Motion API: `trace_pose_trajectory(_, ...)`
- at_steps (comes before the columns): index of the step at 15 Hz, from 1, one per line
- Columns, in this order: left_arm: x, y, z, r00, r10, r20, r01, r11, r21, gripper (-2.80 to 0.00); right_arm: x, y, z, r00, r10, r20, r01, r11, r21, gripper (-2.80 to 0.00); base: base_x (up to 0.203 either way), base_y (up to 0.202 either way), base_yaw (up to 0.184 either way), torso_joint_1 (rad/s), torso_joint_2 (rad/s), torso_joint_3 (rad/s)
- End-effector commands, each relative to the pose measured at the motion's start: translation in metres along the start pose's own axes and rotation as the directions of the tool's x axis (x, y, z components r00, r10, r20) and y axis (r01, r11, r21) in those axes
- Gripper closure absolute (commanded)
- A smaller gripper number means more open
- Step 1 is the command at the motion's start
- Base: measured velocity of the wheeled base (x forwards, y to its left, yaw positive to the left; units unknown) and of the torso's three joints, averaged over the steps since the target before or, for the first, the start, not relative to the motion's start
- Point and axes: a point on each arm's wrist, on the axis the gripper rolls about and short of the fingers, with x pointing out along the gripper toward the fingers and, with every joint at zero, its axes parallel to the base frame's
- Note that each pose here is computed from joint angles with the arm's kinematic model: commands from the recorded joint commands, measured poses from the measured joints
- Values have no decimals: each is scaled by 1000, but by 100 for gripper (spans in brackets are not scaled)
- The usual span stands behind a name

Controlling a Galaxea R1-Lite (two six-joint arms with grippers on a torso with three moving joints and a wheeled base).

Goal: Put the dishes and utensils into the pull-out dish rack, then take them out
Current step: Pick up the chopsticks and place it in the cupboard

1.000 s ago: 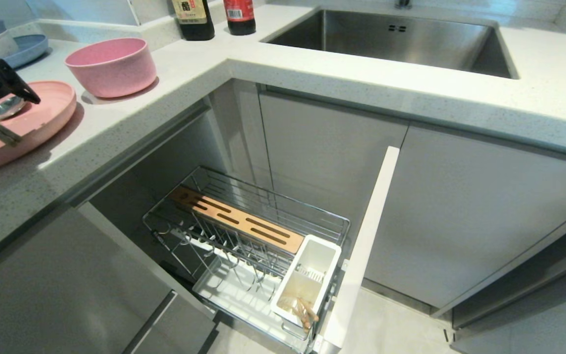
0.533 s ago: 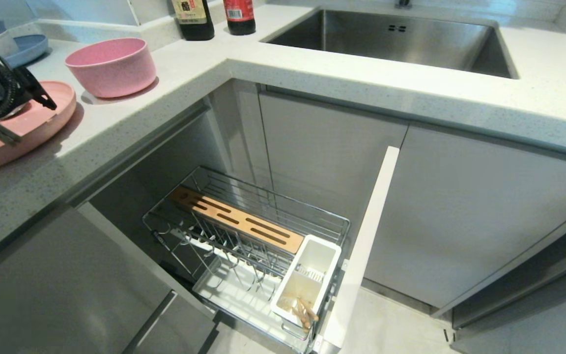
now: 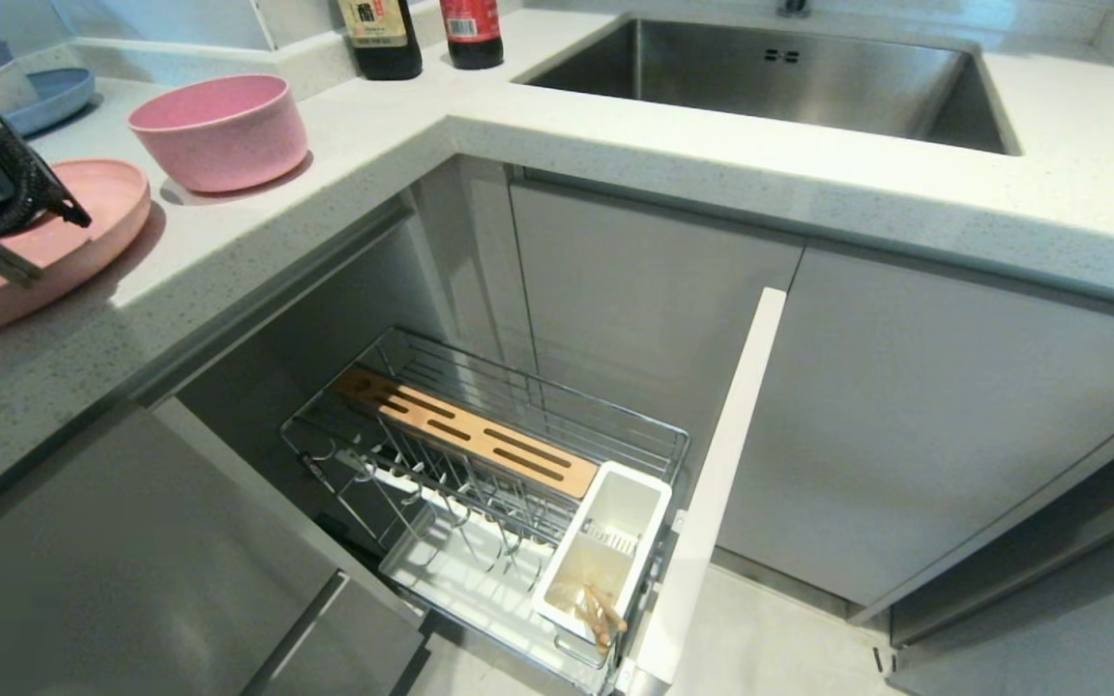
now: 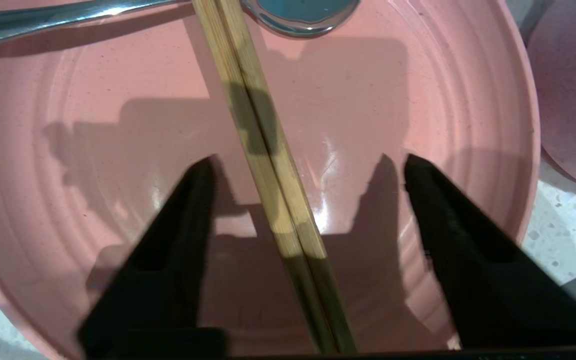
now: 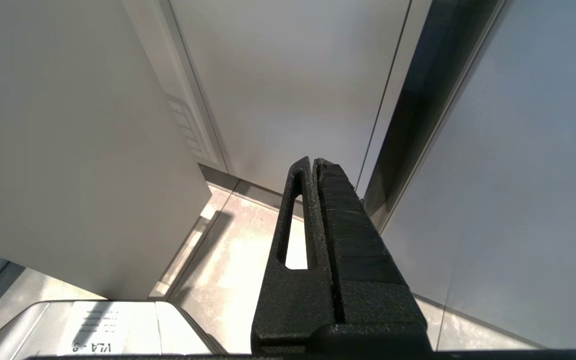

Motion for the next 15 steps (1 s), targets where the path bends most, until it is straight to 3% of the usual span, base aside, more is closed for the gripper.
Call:
trace_pose_trajectory(1,1,0,-1,1000,7,-2,-7,1000,0,0,0,0,0,1000,0,0,0,1000,0,0,0,0,0,0,0,0)
trace_pose_trajectory(12,-4,2,3,1000,-10,22,11,1000,-19,0,0,0,0,1000,0,0,0,1000,0,0,0,0,0,0,0,0)
trace_pose_trajectory(15,-27,12,16,990,-77,117,89,991,-98,0,0,0,0,1000,0,0,0,1000,0,0,0,0,0,0,0,0)
